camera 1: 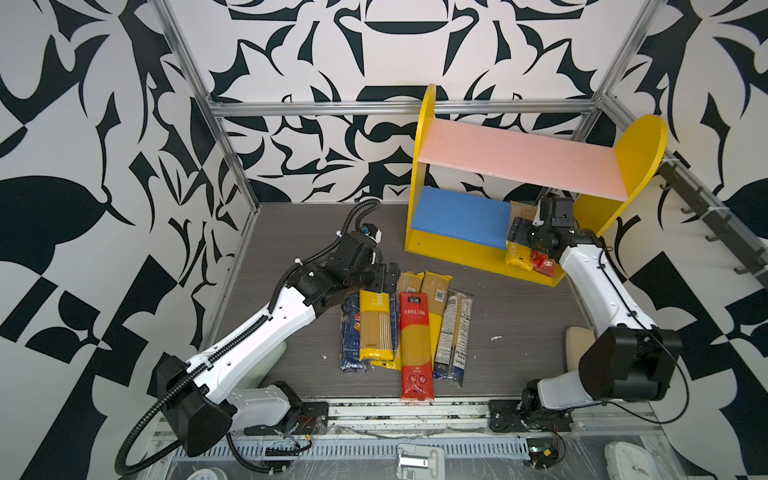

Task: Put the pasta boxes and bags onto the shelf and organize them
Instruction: 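Stand the yellow-banded bag beside the red-and-white bag and open the right gripper, then withdraw the right gripper while the left gripper grasps the yellow PASTATIME bag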

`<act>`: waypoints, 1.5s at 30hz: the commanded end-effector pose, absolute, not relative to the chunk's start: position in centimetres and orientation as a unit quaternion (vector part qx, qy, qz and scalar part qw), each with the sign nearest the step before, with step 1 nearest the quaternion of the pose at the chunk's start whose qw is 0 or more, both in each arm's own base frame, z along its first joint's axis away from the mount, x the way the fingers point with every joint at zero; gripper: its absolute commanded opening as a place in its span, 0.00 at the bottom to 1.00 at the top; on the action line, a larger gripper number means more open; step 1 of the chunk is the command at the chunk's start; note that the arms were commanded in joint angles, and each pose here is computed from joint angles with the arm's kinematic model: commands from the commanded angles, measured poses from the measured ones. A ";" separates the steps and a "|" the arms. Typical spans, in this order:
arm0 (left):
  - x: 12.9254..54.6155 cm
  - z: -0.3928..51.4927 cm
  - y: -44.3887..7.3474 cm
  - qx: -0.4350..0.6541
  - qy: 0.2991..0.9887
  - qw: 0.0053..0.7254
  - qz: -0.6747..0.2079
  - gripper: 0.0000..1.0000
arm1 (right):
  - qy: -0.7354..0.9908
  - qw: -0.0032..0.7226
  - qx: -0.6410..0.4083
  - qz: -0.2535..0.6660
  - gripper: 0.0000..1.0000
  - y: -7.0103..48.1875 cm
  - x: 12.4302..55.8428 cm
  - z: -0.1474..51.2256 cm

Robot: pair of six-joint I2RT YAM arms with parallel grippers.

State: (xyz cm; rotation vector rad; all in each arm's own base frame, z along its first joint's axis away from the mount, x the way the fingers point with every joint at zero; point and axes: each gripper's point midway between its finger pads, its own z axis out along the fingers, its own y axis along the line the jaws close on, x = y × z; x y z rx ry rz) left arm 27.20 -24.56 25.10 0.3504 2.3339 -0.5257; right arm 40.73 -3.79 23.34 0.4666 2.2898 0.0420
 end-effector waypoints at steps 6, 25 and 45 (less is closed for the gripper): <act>24.8 23.1 -21.4 0.093 0.925 0.324 -0.177 0.99 | 0.892 0.409 0.190 0.042 0.99 -3.0 36.4 26.2; 16.4 16.9 -16.6 0.046 0.966 0.232 -0.104 1.00 | 0.903 0.391 0.164 0.076 1.00 -0.1 30.3 26.4; 12.7 14.3 -21.0 0.052 0.968 0.239 -0.054 0.99 | 0.910 0.354 0.071 0.204 1.00 8.1 19.7 25.7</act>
